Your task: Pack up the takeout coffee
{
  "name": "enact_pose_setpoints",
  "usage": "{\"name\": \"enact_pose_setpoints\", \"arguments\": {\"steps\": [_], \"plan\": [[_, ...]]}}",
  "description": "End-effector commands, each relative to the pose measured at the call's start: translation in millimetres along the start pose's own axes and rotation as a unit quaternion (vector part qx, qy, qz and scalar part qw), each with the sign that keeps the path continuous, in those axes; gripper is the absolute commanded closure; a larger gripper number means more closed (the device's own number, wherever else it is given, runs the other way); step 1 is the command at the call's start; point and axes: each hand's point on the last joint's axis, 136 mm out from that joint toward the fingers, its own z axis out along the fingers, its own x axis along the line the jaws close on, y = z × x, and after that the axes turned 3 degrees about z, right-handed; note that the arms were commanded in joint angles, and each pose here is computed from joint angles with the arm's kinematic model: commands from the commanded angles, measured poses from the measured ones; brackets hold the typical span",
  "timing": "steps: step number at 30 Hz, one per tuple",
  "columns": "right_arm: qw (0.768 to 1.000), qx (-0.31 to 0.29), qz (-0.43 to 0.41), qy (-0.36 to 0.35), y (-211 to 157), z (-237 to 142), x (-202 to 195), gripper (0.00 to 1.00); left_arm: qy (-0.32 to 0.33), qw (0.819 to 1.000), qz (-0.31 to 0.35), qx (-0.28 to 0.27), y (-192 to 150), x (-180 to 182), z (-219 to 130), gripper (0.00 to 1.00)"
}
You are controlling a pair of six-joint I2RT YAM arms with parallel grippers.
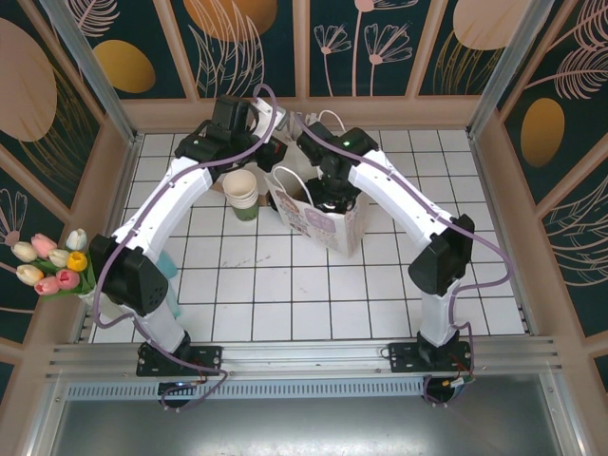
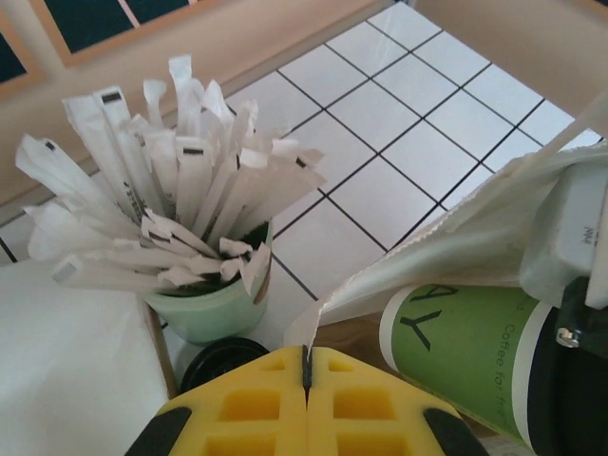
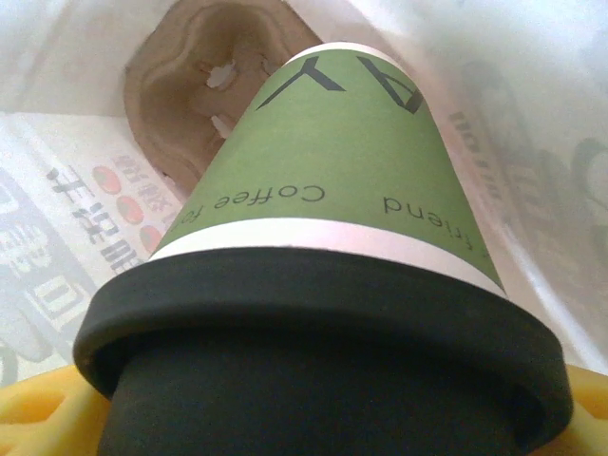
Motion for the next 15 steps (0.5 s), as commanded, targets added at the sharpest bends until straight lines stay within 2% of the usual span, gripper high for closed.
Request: {"name": "enact_pose_setpoints", "arguments": {"steps": [1,5,10,15], "plan": [[0.999,-0.034,0.028,0.021,15,-25,1,0.42,-0.023,0.999,0.027,-0.039,24,-15,-21,1.00],[0.994,-0.082,0.033,0.059,39,-55,12,0.41,-0.046,0.999,0.014,-0.013,6,-19,-9,1.00],[0.991,-0.097,0.059,0.074,36,-65,8,0.41,-0.050,0.999,-0.010,-0.006,0,-20,-7,1.00],[0.983,-0.129,0.082,0.105,42,-87,8,0.42,-0.058,0.998,-0.035,0.003,-10,-23,-4,0.94]]}}
